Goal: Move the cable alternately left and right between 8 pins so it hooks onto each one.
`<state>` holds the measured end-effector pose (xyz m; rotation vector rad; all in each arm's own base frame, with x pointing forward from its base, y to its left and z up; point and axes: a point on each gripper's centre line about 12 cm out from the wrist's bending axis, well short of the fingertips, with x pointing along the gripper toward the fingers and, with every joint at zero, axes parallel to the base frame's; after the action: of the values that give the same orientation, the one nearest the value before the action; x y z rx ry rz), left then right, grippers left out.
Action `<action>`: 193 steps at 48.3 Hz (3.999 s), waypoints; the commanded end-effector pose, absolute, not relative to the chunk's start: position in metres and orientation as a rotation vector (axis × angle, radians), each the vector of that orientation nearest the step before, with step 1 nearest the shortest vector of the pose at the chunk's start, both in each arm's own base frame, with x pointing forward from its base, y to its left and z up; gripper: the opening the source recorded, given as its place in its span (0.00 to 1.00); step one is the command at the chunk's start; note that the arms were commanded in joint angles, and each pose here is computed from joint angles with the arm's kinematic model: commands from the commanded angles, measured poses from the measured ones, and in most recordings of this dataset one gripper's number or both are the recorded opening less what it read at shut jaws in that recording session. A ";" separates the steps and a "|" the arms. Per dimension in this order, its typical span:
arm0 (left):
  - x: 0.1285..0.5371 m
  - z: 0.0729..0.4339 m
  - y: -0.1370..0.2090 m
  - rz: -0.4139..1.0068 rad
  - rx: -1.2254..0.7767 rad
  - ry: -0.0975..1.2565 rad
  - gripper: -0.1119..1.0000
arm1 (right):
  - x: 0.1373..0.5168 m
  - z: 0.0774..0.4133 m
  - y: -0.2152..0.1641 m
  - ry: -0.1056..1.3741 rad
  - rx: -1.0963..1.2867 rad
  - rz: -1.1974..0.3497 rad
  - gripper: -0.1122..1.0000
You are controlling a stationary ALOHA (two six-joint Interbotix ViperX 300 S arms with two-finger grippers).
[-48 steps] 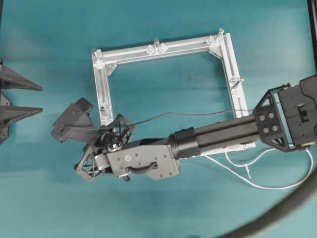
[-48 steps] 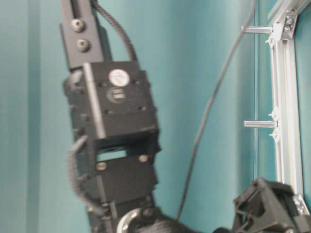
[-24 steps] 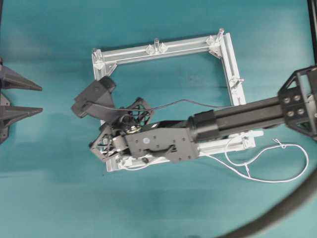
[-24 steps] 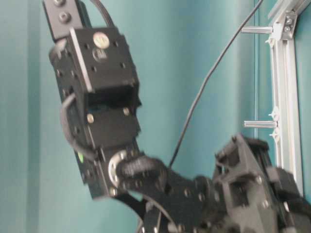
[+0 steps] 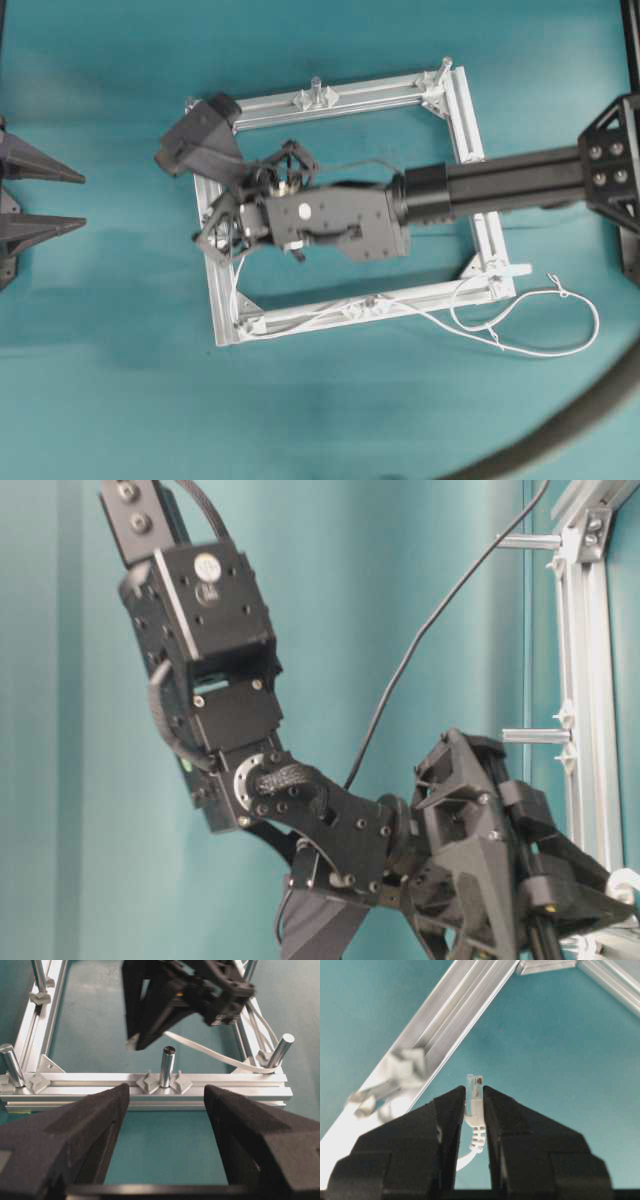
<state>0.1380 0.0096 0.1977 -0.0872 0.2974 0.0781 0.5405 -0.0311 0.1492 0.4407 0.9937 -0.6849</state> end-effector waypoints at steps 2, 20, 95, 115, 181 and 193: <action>0.139 0.202 0.010 0.078 -0.090 0.290 0.73 | 0.542 0.183 -0.047 0.927 0.465 -0.657 0.23; 0.139 0.202 0.010 0.078 -0.091 0.288 0.73 | 0.566 0.184 -0.078 0.961 0.391 -0.566 0.23; 0.139 0.202 0.010 0.078 -0.091 0.290 0.73 | 0.619 0.185 -0.166 0.656 0.092 -0.604 0.23; 0.139 0.202 0.009 0.077 -0.091 0.290 0.73 | 0.606 0.186 -0.179 0.600 0.158 -0.800 0.23; 0.139 0.202 0.010 0.078 -0.091 0.290 0.73 | 0.528 0.195 -0.093 0.566 0.257 -0.919 0.23; 0.139 0.202 0.009 0.077 -0.091 0.290 0.73 | 0.533 0.206 -0.073 0.523 0.287 -0.709 0.23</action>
<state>0.1379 0.0096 0.1979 -0.0872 0.2959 0.0780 0.5295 -0.0841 0.1685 0.2603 0.6075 -0.8075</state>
